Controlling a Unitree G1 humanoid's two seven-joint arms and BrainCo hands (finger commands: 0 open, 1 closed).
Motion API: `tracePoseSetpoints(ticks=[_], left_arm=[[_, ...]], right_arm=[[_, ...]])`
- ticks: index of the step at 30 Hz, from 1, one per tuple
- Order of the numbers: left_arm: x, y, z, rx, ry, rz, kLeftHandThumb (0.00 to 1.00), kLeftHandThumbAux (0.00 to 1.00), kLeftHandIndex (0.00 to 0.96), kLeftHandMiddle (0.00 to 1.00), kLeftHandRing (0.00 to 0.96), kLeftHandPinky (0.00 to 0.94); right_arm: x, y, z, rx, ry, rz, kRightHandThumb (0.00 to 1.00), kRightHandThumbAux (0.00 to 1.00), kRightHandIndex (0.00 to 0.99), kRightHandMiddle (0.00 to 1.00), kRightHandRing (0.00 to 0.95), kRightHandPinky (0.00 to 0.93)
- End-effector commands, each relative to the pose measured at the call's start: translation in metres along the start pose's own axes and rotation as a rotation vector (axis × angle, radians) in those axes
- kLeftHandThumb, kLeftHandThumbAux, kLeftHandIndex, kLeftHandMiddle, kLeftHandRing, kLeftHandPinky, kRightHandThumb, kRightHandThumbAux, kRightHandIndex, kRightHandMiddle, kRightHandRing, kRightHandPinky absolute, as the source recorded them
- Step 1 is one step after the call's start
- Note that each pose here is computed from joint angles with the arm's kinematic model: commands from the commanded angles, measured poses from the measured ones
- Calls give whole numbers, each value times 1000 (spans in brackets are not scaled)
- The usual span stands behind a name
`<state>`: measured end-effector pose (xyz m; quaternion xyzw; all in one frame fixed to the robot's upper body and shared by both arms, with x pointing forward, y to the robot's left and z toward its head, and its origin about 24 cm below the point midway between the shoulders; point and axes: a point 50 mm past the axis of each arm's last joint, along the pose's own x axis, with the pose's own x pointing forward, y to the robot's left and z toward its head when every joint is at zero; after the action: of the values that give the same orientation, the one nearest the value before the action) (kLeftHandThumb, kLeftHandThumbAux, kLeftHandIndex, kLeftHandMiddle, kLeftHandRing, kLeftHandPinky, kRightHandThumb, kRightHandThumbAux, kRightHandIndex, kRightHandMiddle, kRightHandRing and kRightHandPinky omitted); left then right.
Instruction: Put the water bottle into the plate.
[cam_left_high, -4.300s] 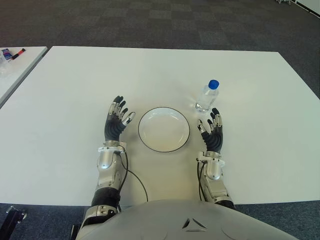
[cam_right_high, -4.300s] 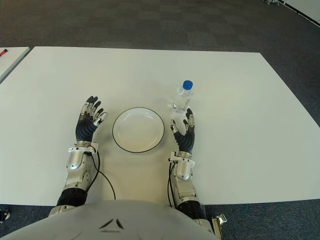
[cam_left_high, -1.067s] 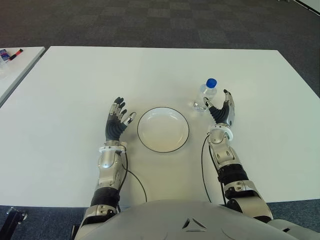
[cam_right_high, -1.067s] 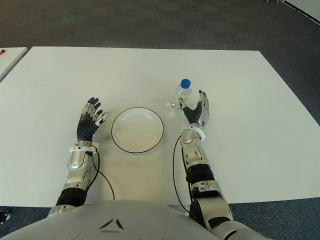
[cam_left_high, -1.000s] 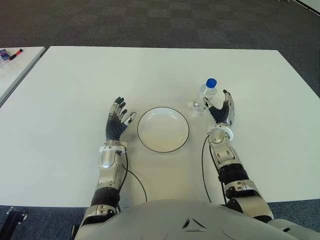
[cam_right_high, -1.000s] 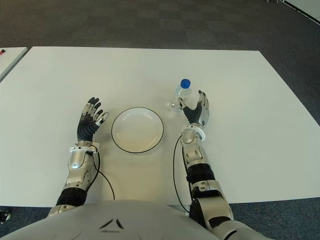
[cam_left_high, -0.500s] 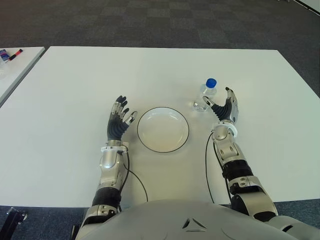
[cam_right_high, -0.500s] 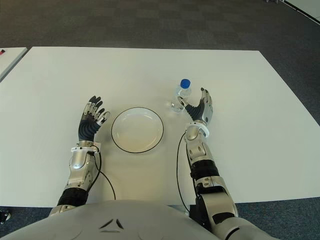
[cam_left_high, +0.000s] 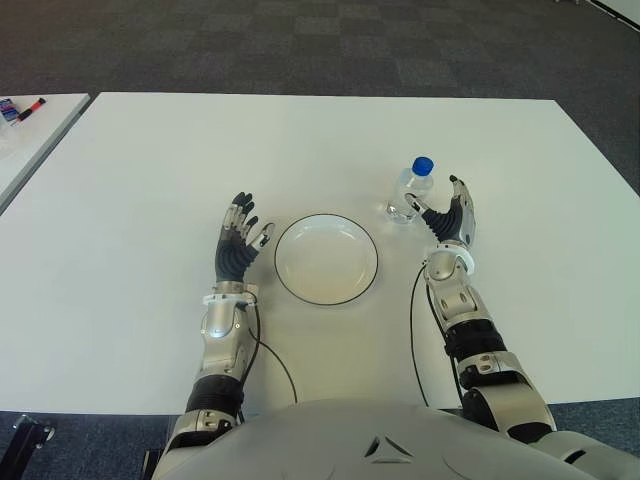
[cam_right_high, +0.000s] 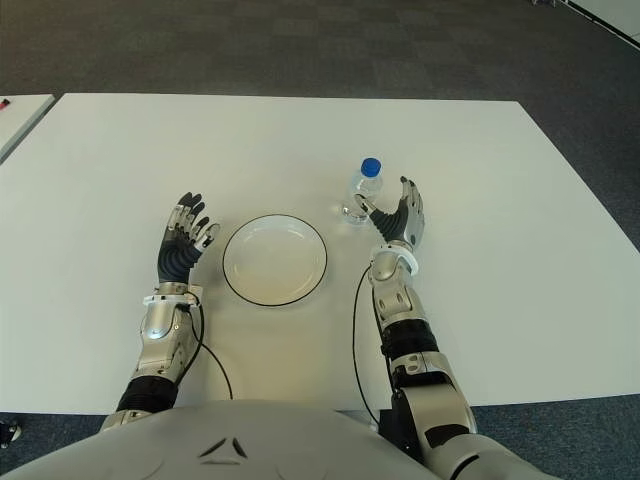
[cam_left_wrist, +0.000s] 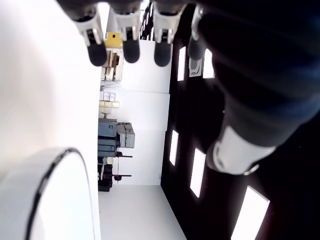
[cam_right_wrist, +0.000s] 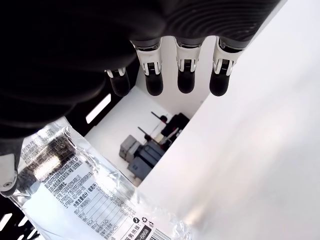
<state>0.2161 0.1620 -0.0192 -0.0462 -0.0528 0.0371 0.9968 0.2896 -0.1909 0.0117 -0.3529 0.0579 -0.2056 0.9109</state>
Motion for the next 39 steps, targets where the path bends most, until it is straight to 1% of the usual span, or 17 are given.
tracePoseSetpoints(ticks=[1,9,13,19,28,34,39], left_arm=[[-1,-1,-3,5,15,-12,279,775,66,93,86,130],[-1,-2,-4,24,13,-19,276,777,59,85,81,119],[0,-2,-4,24,13,-25,273,780,57,80,74,108],[0,-2,-5,13,16,-33,265,789,61,76,68,107],[1,-4,-5,11,15,-37,269,795,68,82,70,104],[1,-4,-5,5,24,-37,263,802,72,84,72,111],[2,-5,-5,0,23,-36,263,808,75,90,79,119]], right_arm=[[-1,4,-2,10,-2,26,374,449,0,0,0,43],[-2,7,-4,16,-15,45,382,452,0,1,7,62],[-2,8,-3,29,-52,69,390,453,0,6,16,72],[-3,10,-4,42,-75,100,391,455,0,10,21,75],[-3,15,-4,65,-122,181,428,461,0,6,17,89],[-5,18,-3,80,-159,240,432,441,0,0,12,94],[-5,19,-3,81,-180,265,424,417,0,0,8,94]])
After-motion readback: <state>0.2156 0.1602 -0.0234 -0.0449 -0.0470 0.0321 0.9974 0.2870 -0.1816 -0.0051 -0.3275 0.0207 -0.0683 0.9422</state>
